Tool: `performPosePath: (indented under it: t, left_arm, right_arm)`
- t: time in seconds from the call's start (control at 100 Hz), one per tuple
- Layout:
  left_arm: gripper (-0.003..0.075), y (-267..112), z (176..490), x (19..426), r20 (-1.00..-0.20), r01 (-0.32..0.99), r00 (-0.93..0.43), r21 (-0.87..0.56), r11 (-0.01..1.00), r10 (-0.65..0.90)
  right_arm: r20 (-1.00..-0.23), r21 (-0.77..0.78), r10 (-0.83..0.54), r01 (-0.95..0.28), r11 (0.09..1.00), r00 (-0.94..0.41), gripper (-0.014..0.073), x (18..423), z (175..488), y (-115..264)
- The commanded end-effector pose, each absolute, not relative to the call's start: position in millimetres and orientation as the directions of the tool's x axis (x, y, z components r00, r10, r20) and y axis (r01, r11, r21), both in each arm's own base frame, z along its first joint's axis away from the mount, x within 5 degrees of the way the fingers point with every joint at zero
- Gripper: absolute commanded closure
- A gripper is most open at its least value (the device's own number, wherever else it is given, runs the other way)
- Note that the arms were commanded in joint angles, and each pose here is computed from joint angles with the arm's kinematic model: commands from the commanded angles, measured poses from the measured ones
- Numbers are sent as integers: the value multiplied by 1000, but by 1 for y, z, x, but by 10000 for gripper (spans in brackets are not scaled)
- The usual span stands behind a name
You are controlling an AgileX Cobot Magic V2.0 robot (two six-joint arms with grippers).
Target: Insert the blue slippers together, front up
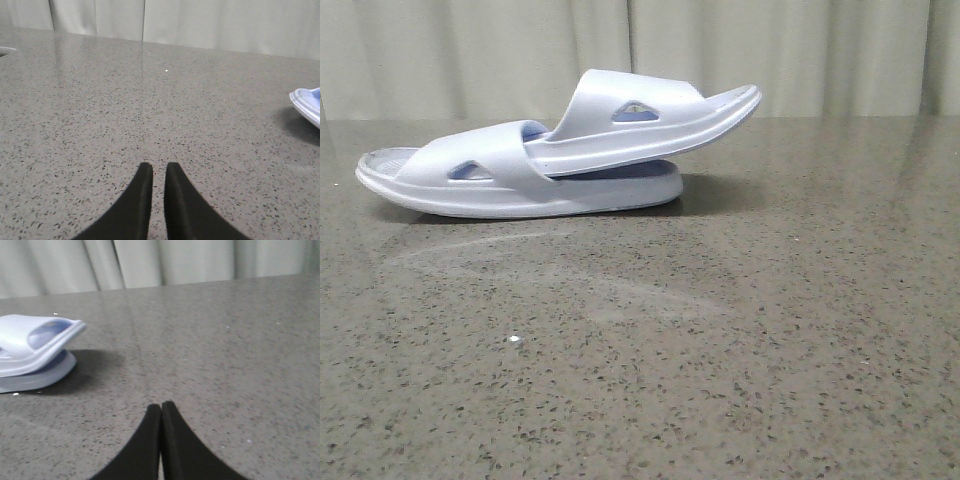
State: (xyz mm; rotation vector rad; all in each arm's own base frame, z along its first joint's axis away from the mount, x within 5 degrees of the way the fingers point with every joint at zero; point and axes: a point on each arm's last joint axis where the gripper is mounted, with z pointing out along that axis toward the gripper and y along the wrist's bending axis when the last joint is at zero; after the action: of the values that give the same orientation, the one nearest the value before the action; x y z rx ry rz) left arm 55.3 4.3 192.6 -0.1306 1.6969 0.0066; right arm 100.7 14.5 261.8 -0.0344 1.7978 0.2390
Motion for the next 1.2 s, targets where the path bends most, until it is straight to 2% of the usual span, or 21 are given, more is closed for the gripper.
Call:
performPosePath:
  t: [0.0,0.08,0.18,0.37,0.5,0.77,1.02,1.19]
  left_arm:
    - [705,4,197,54,-995,-87,-35,-89,992,-92]
    - [705,4,197,54,-995,-87,-35,-89,992,-92]
    - [705,4,197,54,-995,-87,-35,-89,992,-92]
    - [705,4,197,54,-995,-87,-35,-89,992,-92]
    - [705,4,197,54,-995,-87,-35,-89,992,-92]
    - [705,4,197,54,-995,-87,-35,-89,992,-92]
    - [705,4,197,54,-995,-87,-38,-89,992,-92]
    - [705,4,197,54,-995,-87,-38,-89,992,-92]
  right_arm:
    - [-963,170,161,-19,985,-216,674,102,275,3]
    - [-961,132,144,67,989,-236,674,102,272,-5]
    - [-969,116,143,137,984,-201,674,101,275,-12]
    - [-994,81,91,154,985,-60,674,96,268,-14]
    - [-999,35,37,113,993,-13,674,82,249,-9]
    - [-996,36,35,13,999,85,674,59,206,-1]
    - [-1000,17,17,13,1000,-4,674,56,196,-1]
    - [-999,-39,-39,19,999,31,674,55,199,-1]
